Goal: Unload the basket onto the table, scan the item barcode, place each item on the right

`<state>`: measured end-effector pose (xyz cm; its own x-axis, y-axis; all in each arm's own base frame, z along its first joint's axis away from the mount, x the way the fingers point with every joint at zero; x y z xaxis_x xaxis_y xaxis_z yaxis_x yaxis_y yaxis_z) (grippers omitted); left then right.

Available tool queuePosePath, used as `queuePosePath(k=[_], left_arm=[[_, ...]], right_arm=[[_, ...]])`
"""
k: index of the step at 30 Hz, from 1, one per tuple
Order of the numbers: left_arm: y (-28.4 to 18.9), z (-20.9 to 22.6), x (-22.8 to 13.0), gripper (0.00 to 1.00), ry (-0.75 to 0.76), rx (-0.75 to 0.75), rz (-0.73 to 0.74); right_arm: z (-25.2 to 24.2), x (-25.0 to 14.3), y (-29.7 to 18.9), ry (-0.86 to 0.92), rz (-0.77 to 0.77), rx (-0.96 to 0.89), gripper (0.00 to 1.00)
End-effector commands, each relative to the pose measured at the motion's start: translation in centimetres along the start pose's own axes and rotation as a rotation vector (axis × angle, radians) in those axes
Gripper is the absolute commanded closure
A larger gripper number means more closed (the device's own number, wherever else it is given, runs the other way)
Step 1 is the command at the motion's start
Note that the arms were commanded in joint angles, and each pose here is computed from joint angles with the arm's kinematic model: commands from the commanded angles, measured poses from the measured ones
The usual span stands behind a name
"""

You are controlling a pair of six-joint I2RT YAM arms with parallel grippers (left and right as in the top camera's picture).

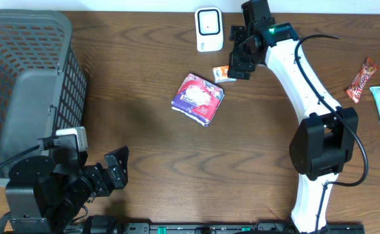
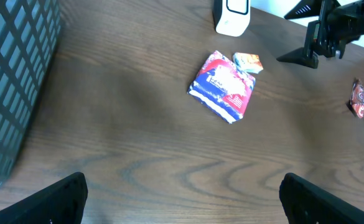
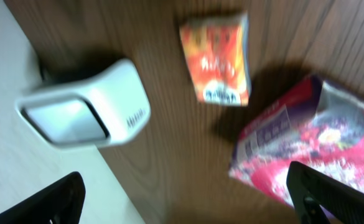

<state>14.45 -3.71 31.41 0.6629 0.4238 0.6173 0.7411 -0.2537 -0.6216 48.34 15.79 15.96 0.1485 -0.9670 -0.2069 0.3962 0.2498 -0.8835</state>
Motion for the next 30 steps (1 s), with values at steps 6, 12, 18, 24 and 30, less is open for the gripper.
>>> queuePosePath(k=[6, 12, 18, 24, 30], left_arm=[[-0.3, -0.4, 0.2, 0.02, 0.002, -0.016, -0.007], [-0.3, -0.4, 0.2, 0.02, 0.002, -0.016, -0.007], [-0.3, -0.4, 0.2, 0.02, 0.002, -0.016, -0.007], [-0.3, -0.4, 0.2, 0.02, 0.002, -0.016, -0.007], [-0.3, -0.4, 0.2, 0.02, 0.002, -0.016, -0.007]], right_arm=[[-0.7, 2.8, -1.7, 0.082, -0.214, -0.002, 0.01], [-2.0, 3.8, -2.0, 0.081, -0.280, -0.060, 0.01], [-3.5, 4.9, -2.5, 0.075, -0.357, -0.123, 0.03], [-4.5, 5.5, -2.9, 0.068, -0.401, -0.169, 0.02], [-4.0, 4.8, -2.5, -0.143, -0.335, -0.185, 0.01]])
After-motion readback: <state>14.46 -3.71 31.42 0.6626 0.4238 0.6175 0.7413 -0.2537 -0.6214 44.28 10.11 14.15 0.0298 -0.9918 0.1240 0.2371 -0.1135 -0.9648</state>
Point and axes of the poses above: each gripper's point midway between its finger pads, its own y axis out along the fingers, its own z axis along the line the jaws close on, x = y × z, the point moved 3 cm from there along -y, back along the fingers, and after that the axes turned 11 degrees about -y, right-handed, at the moved point
